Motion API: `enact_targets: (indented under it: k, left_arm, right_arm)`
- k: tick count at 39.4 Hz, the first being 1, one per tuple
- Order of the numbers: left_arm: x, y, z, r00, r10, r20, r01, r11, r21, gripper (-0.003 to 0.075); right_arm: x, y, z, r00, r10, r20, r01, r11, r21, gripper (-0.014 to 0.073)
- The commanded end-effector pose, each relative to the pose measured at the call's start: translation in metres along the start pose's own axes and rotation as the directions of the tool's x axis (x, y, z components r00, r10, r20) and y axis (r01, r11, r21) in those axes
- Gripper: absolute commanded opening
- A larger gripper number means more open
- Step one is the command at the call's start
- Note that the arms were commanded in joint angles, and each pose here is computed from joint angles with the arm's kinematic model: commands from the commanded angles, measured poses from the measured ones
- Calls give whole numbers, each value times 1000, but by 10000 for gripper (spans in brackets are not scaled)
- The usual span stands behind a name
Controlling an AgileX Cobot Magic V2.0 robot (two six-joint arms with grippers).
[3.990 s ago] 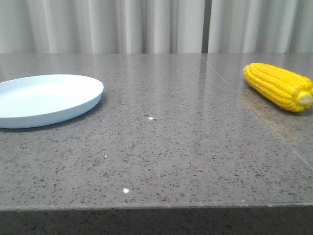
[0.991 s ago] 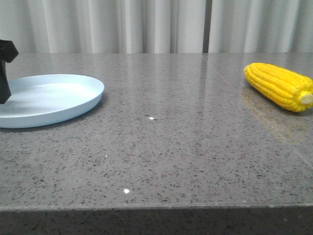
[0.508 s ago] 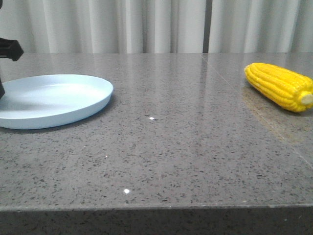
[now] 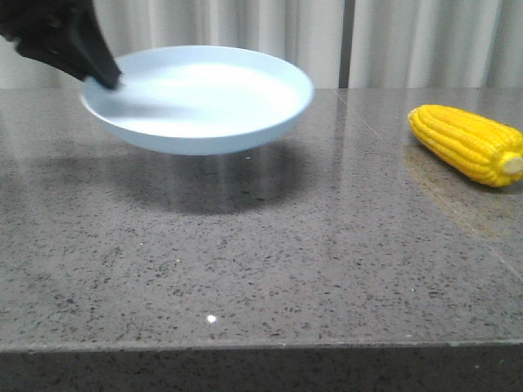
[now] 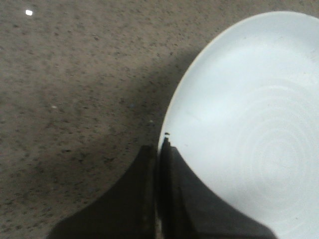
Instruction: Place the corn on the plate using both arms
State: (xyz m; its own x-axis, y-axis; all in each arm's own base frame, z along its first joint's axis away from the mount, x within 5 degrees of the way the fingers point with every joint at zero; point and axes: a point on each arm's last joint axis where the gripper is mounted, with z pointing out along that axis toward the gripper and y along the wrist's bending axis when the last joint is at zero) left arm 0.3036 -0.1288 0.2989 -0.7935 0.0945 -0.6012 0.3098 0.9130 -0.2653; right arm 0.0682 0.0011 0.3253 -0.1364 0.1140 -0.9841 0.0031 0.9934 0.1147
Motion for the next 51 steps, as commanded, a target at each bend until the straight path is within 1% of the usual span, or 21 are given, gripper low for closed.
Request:
enact_targets:
  k: [1,4,7,9,11,13,14,16,18,20,21,23,26,28,30,32,34,37,42,47,51]
  left_arm:
    - [-13,-9,-1,996,-38,84,35,998,45,-20]
    - [-11,-7,13,997,-58,47,56,997,46,-19]
    - [-9,-6,18,998,-56,30,54,998,43,-14]
    - [-9,-5,20,998,-55,23,54,998,42,12]
    - [-8,-5,21,998,-55,22,54,998,41,73]
    - [-8,-5,21,998,-55,18,55,998,41,162]
    - [-8,-5,21,998,-55,16,55,998,42,185]
    - [-8,-5,21,998,-55,16,55,998,42,284]
    - [-9,-4,17,998,-48,28,47,998,35,360]
    - [-11,-3,9,999,-19,50,18,1000,19,400]
    - [-12,-3,4,998,0,64,-1,1000,9,400]
    - [-14,-3,-8,995,18,97,-17,1000,-6,371]
    - [-16,0,-31,988,54,144,-46,997,-60,265]
    - [-14,4,-45,984,70,167,-53,993,-105,164]
    - [-10,7,-58,978,96,185,-68,987,-148,86]
    - [-5,12,-70,972,103,209,-64,981,-185,28]
    - [1,15,-81,965,105,240,-55,976,-209,-14]
    - [15,18,-98,944,133,300,-63,971,-231,-20]
    - [43,18,-123,899,153,410,-62,972,-228,-20]
    - [75,18,-145,826,217,521,-97,964,-248,-20]
    - [101,18,-159,763,243,599,-110,962,-250,-20]
  right_arm:
    - [-17,2,-2,995,-6,97,7,1000,-4,548]
    - [-17,2,-2,995,-6,97,7,1000,-4,548]
    - [-17,2,-2,995,-6,97,7,1000,-4,548]
    - [-17,2,-2,995,-6,97,7,1000,-4,548]
    - [-17,2,-2,995,-6,97,7,1000,-4,548]
    - [-17,2,-2,995,-6,97,7,1000,-4,548]
    - [-17,2,-2,995,-6,97,7,1000,-4,548]
    - [-17,2,-2,995,-6,97,7,1000,-4,548]
    - [-17,2,-2,995,-6,97,7,1000,-4,548]
    - [-17,2,-2,995,-6,97,7,1000,-4,548]
    - [-17,2,-2,995,-6,97,7,1000,-4,548]
    - [-17,2,-2,995,-6,97,7,1000,-4,548]
    - [-17,2,-2,995,-6,97,7,1000,-4,548]
    - [-17,2,-2,995,-6,97,7,1000,-4,548]
    - [-17,2,-2,995,-6,97,7,1000,-4,548]
    - [-17,2,-2,995,-6,97,7,1000,-4,548]
    - [-17,2,-2,995,-6,97,7,1000,-4,548]
    - [-17,2,-2,995,-6,97,7,1000,-4,548]
    - [-17,2,-2,995,-6,97,7,1000,-4,548]
    - [-17,2,-2,995,-6,97,7,1000,-4,548]
    - [-17,2,-2,995,-6,97,7,1000,-4,548]
